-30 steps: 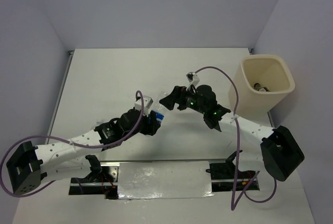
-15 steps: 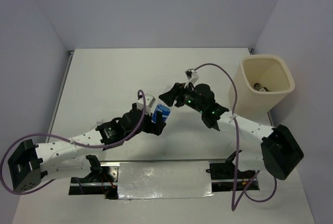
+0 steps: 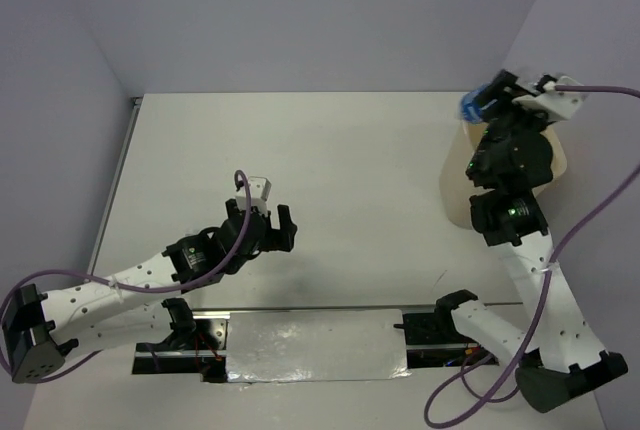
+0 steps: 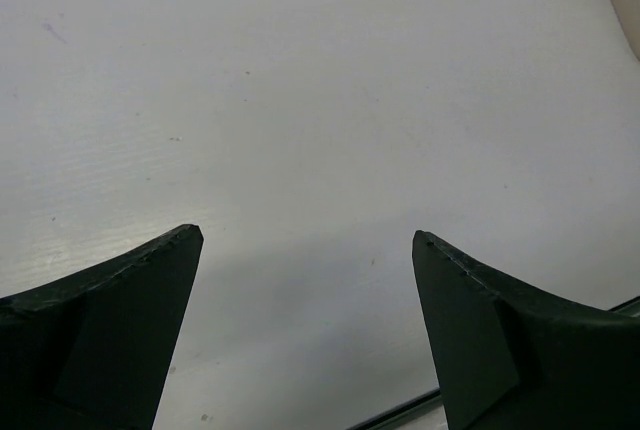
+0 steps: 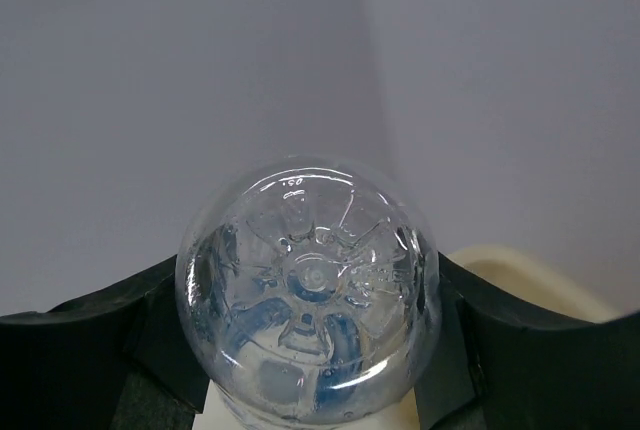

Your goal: Put the plastic bottles in the bin

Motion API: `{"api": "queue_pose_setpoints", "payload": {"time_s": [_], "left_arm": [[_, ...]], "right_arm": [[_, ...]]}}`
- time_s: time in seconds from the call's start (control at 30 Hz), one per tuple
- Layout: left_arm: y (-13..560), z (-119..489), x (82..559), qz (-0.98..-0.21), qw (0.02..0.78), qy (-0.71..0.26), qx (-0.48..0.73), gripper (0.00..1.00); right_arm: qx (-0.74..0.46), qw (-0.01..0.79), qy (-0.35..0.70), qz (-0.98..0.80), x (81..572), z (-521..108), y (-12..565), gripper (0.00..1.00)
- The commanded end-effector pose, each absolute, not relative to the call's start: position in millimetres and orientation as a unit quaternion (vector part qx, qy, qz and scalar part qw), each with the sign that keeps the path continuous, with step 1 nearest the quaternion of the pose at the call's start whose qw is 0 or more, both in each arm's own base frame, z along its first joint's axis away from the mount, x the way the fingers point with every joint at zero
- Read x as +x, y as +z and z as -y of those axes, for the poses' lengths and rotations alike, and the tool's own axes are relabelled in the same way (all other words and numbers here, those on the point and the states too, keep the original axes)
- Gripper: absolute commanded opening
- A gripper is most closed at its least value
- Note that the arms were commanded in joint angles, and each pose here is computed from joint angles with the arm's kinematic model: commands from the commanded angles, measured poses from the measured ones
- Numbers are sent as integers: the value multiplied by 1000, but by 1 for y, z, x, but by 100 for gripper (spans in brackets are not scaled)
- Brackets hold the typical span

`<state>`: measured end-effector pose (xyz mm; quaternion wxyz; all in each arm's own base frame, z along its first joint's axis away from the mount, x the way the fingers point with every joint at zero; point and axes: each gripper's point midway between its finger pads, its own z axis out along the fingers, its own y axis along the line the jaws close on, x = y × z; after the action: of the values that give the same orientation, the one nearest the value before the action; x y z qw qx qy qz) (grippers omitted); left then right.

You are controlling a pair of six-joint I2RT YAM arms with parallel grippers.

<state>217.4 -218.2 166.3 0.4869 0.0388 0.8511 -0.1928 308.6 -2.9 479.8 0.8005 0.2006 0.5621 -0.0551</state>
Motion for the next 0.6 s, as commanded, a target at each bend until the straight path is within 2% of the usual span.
{"api": "queue_pose_setpoints", "payload": {"time_s": [0.0,0.13,0.23,0.3,0.33,0.43,0.57], "left_arm": [[163,201,222,-855,491,-165,0,99],[158,195,221,-862,482,-157,-13,99],[154,189,220,-867,475,-147,-23,99],[149,182,219,-872,469,-135,-35,99],[147,179,219,-873,468,-132,-39,99],[142,171,219,-877,463,-120,-56,99],[134,157,221,-883,452,-100,-81,99]], "right_arm": [[280,756,-248,-537,277,88,493,35],[314,709,-347,-527,274,130,487,40],[329,682,-365,-542,291,145,471,46],[316,661,-361,-577,310,148,448,61],[310,659,-355,-586,316,146,443,76],[298,655,-323,-614,331,139,429,100],[298,670,-275,-621,334,128,430,100]]}}
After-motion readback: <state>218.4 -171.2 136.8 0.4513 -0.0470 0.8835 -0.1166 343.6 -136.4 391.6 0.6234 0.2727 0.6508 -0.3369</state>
